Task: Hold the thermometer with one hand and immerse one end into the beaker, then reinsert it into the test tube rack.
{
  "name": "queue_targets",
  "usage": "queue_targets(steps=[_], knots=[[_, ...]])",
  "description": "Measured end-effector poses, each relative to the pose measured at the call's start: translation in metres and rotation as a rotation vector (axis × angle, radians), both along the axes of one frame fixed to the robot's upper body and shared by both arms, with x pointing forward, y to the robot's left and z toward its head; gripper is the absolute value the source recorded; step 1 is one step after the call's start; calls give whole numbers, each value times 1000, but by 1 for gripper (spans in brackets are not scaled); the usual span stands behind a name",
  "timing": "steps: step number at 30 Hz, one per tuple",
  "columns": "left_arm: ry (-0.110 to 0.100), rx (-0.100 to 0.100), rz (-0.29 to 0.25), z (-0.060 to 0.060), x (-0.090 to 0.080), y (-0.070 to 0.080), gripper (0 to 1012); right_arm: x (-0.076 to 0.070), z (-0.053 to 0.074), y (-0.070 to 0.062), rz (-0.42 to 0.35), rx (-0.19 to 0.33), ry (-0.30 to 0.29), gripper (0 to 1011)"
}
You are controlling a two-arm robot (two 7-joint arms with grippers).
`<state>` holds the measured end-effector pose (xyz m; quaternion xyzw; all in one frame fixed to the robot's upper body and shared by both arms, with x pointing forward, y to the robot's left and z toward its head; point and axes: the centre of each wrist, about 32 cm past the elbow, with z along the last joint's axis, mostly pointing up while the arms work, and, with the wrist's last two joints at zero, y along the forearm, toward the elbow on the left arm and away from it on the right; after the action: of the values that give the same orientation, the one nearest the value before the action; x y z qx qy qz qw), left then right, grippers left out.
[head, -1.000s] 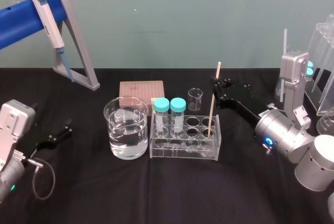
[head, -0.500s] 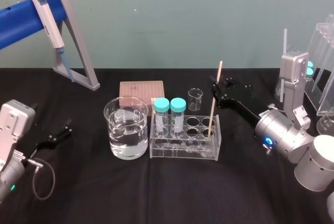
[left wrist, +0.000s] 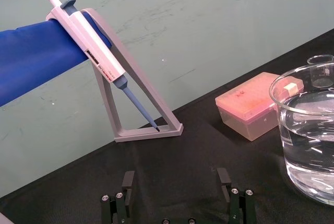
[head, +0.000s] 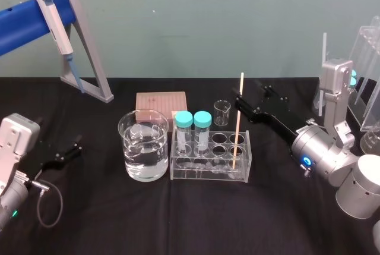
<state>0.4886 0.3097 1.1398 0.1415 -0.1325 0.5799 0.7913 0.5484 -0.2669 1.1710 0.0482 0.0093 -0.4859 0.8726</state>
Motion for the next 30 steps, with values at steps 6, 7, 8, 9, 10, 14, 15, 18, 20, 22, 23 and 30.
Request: queue_targets(steps=[6,7,8,9,10,14,15,18,20,22,23,30], knots=[[0,0,0,0,0,0,1004,-4,10,0,-31,-21,-34,841],[0,0,0,0,0,0,1004,-7,14,0,-58,-40,-56,892],[0,0,0,0,0,0,1004,-8,16,0,-79,-50,-68,912],[0,0,0,0,0,0,1004,-10,19,1,-102,-58,-82,938],[0,0,0,0,0,0,1004,-15,21,2,-156,-74,-105,957],[0,0,0,0,0,0,1004,-24,20,7,-292,-118,-137,1003],[0,0,0,0,0,0,1004,-26,19,8,-312,-122,-137,1003],[0,0,0,0,0,0,1004,-31,11,10,-362,-137,-117,1002],[0,0,0,0,0,0,1004,-33,2,11,-373,-148,-86,1002],[0,0,0,0,0,0,1003,-34,-10,10,-376,-156,-49,1003],[0,0,0,0,0,0,1004,-34,-12,11,-376,-158,-39,1003],[0,0,0,0,0,0,1004,-37,-35,10,-372,-176,42,1003]])
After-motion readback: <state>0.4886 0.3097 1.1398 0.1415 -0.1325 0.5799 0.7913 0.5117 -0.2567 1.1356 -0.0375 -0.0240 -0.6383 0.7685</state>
